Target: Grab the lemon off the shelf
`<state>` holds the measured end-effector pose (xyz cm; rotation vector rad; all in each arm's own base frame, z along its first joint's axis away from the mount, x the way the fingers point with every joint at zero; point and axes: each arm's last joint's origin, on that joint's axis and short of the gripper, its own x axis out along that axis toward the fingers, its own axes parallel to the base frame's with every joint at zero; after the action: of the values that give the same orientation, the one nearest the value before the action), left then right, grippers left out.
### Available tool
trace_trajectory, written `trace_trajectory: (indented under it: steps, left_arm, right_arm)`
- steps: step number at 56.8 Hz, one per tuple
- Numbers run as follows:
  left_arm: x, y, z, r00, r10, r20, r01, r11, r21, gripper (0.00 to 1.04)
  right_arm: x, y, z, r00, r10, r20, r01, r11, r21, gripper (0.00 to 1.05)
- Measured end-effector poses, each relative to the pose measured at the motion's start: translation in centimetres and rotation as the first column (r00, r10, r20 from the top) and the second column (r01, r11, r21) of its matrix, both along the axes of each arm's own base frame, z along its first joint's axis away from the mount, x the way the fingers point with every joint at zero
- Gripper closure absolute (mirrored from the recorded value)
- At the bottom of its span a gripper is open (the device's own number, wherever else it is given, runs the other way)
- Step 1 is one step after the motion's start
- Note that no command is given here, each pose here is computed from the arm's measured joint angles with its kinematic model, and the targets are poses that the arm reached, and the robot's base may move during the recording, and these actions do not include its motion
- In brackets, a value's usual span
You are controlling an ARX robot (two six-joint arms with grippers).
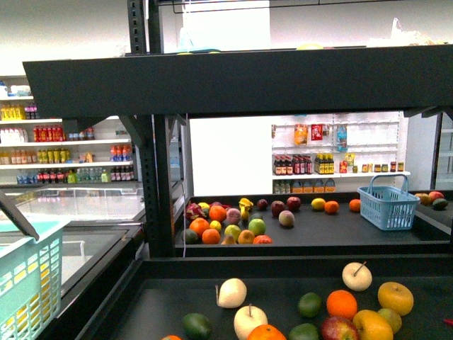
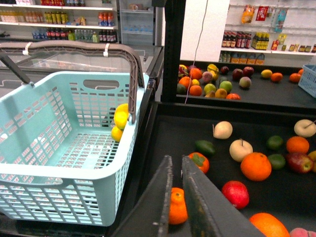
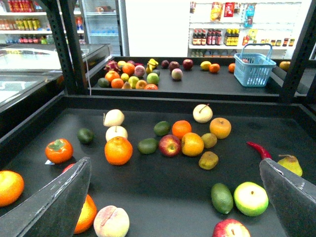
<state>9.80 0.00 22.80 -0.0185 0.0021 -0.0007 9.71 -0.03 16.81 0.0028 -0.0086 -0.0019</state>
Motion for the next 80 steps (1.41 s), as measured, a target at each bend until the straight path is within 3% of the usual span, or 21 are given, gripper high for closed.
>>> trace_trajectory:
  steps: [3, 23, 59, 80]
  left_arm:
    - [0.0, 0.0, -0.7, 1.000, 0.000, -0.004, 0.000, 1.000, -0.001, 1.02]
    - [0.0, 0.0, -3.8, 1.000, 0.000, -0.003, 0.000, 1.000, 0.007, 1.02]
    - [-0.1, 0.0, -6.1, 1.000, 0.000, 0.004, 0.000, 1.000, 0.008, 1.02]
    - [-0.1, 0.0, -6.1, 1.000, 0.000, 0.005, 0.000, 1.000, 0.008, 0.34]
  right_arm:
    - [0.0, 0.0, 0.0, 1.000, 0.000, 0.000, 0.000, 1.000, 0.000, 0.02]
    - [0.0, 0.0, 0.0, 1.000, 0.000, 0.000, 0.000, 1.000, 0.000, 0.02]
    - [0.0, 0.0, 0.0, 1.000, 0.001, 0.000, -0.001, 1.000, 0.000, 0.02]
    - [0.0, 0.0, 0.0, 1.000, 0.000, 0.000, 0.000, 1.000, 0.000, 0.02]
